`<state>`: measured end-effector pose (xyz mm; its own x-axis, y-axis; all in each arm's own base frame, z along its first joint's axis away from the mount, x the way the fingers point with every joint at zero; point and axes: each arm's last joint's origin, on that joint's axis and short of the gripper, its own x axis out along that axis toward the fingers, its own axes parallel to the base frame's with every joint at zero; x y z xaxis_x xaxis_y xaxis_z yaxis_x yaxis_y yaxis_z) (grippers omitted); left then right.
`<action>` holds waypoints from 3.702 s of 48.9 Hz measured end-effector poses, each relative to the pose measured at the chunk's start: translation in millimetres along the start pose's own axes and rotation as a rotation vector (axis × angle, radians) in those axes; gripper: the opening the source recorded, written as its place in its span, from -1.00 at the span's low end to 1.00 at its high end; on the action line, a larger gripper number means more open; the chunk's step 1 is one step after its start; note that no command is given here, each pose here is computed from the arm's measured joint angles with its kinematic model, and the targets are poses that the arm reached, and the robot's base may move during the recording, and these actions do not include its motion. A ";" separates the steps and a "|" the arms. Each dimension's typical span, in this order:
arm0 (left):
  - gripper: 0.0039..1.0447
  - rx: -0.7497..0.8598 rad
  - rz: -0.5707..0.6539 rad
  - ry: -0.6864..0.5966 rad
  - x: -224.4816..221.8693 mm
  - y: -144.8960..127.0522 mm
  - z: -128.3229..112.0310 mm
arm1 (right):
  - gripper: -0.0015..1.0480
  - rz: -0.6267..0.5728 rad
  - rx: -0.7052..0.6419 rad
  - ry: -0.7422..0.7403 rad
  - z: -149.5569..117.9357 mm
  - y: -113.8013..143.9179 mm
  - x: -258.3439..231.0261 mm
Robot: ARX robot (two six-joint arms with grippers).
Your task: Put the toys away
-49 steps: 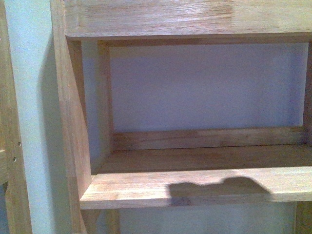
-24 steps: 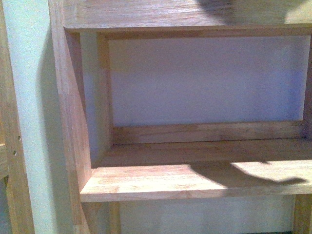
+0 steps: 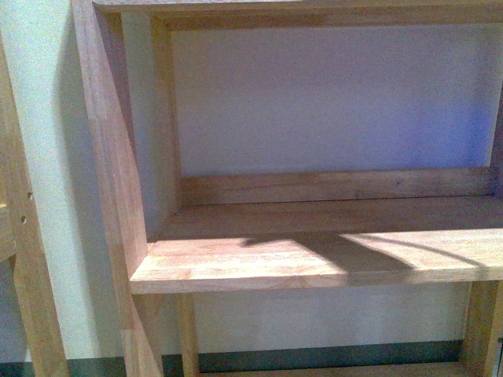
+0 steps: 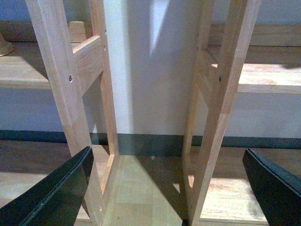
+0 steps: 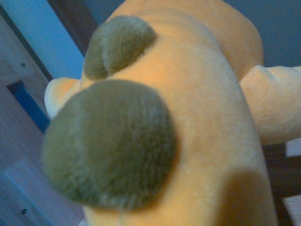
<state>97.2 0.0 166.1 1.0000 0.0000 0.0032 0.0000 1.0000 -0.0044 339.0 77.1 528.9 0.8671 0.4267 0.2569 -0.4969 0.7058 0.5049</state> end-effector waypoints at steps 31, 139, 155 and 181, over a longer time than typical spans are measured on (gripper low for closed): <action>0.89 0.000 0.000 0.000 0.0 0.0 0.1 | -0.82 0.044 0.164 0.177 -50.0 12.9 80.3; 0.89 0.000 0.000 0.000 0.0 0.0 0.1 | 0.88 -0.040 -0.384 0.007 11.6 72.5 -12.8; 0.89 0.000 0.000 0.000 0.0 0.0 0.0 | 0.88 -0.001 -0.679 -0.143 3.0 78.1 -129.1; 0.89 0.000 0.000 0.000 0.0 0.0 0.1 | 0.88 -0.254 -0.619 -0.153 -98.1 -24.5 -289.5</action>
<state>97.1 0.0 166.2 1.0000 0.0000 0.0036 0.0000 1.0000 -0.0044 96.8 -8.3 361.3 0.9319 0.1523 0.3290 -0.1655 0.9861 0.0124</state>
